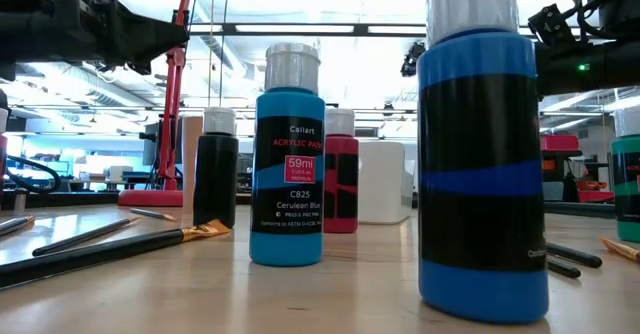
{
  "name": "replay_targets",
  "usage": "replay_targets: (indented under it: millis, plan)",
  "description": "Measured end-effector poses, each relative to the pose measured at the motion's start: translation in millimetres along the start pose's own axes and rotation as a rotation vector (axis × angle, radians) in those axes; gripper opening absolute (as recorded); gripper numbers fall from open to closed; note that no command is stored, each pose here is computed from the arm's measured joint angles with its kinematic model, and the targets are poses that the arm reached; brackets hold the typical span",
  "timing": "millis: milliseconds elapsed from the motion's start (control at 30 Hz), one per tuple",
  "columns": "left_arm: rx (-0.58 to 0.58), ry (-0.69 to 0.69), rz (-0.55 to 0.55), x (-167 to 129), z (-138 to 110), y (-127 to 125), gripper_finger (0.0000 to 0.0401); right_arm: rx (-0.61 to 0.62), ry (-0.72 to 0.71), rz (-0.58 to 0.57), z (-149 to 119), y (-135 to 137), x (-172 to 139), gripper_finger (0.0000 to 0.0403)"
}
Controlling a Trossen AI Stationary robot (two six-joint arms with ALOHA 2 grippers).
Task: Pick & Place Paint Supplies
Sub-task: Put the large light blue paint bottle into the white bin
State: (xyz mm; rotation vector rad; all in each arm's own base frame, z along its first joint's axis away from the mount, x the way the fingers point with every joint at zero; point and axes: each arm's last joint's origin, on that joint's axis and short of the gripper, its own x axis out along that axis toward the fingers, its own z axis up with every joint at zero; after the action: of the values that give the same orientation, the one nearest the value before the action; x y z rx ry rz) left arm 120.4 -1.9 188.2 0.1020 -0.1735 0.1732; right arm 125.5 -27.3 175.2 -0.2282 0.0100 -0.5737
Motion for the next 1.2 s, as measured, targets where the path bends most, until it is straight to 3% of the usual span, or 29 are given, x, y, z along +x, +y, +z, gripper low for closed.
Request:
replay_targets:
  millis: [233,300,433,533,733,967,1200]
  plan:
    - [-0.05,-0.045,-0.047,0.0,4.6,-1.0,0.0064,0.264,-0.071,0.169,6.2,3.8,-0.7,0.0007]
    - [-0.053,-0.044,-0.037,0.1,4.6,-0.7,0.0067,0.242,-0.093,0.193,7.9,4.1,-0.9,0.0007]
    - [-0.083,-0.044,-0.032,0.1,4.8,-0.5,0.0083,0.119,-0.151,0.13,13.0,1.1,-1.1,0.0007]
    - [-0.1,-0.048,-0.032,0.1,5.4,-0.4,0.0104,0.123,-0.181,0.097,16.2,-0.7,-1.5,0.0007]
    - [-0.121,-0.133,-0.025,1.4,20.0,1.2,0.0146,0.132,-0.3,0.239,25.0,1.3,-3.8,0.0012]
    - [-0.139,-0.19,-0.02,7.3,45.1,3.1,0.0164,0.131,-0.329,0.356,25.5,5.6,-2.8,0.0101]
    - [-0.154,-0.165,-0.024,12.9,46.0,1.9,0.0153,0.169,-0.186,0.464,11.5,14.1,2.5,0.0217]
